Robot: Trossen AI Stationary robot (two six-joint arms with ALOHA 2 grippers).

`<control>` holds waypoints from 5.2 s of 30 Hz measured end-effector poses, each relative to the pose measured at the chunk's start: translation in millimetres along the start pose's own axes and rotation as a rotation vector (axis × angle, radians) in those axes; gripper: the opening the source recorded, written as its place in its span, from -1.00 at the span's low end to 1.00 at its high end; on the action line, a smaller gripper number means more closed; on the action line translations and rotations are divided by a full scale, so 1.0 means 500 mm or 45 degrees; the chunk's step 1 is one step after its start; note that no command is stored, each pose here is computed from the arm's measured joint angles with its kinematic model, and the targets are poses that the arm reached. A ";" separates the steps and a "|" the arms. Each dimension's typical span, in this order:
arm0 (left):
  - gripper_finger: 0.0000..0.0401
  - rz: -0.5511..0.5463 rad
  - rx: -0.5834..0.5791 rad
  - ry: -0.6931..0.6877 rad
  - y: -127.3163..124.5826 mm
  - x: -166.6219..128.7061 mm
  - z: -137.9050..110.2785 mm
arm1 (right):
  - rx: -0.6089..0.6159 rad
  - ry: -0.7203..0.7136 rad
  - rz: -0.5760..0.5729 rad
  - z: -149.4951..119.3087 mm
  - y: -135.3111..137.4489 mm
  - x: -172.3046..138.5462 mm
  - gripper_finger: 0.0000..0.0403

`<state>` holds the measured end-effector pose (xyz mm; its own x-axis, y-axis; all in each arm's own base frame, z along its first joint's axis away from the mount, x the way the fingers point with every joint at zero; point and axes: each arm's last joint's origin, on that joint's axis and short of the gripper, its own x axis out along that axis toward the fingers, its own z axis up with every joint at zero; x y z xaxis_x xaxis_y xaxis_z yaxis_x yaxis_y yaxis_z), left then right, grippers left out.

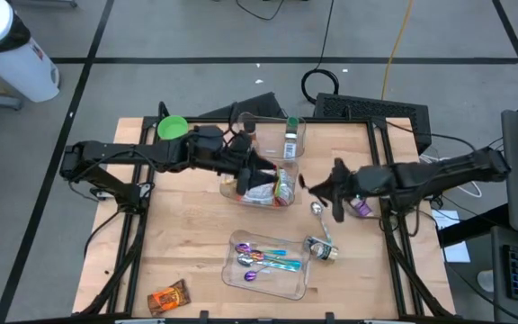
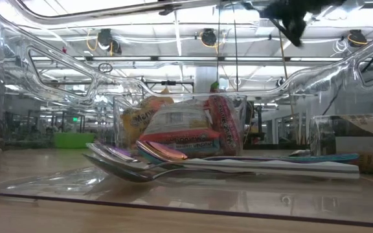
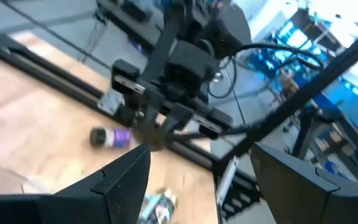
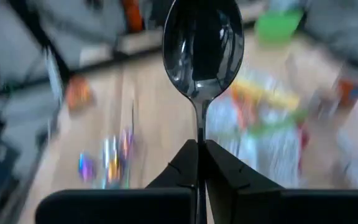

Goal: Pick & Place Food Item
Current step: Put the black spoon into the bottom transparent bin

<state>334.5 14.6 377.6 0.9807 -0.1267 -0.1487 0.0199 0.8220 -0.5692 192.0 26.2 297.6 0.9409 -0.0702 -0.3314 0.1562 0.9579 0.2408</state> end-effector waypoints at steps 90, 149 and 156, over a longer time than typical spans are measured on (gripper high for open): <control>-0.98 0.076 0.111 -0.239 0.009 0.054 -0.004 | 0.287 -0.907 0.195 0.136 -0.012 0.021 -0.08; -0.98 -0.064 0.059 -0.270 -0.105 0.074 -0.075 | 0.302 -0.636 0.582 0.065 0.096 0.093 -0.10; -0.98 -0.045 0.068 -0.271 -0.098 0.075 -0.072 | 0.294 -0.587 0.559 0.058 0.095 0.097 -0.32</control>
<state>363.4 -50.3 370.8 0.9980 -0.0409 0.0481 0.0601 0.8482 -0.5263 254.1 60.1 319.4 0.9558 0.1510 0.2523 -0.2574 0.8445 0.4697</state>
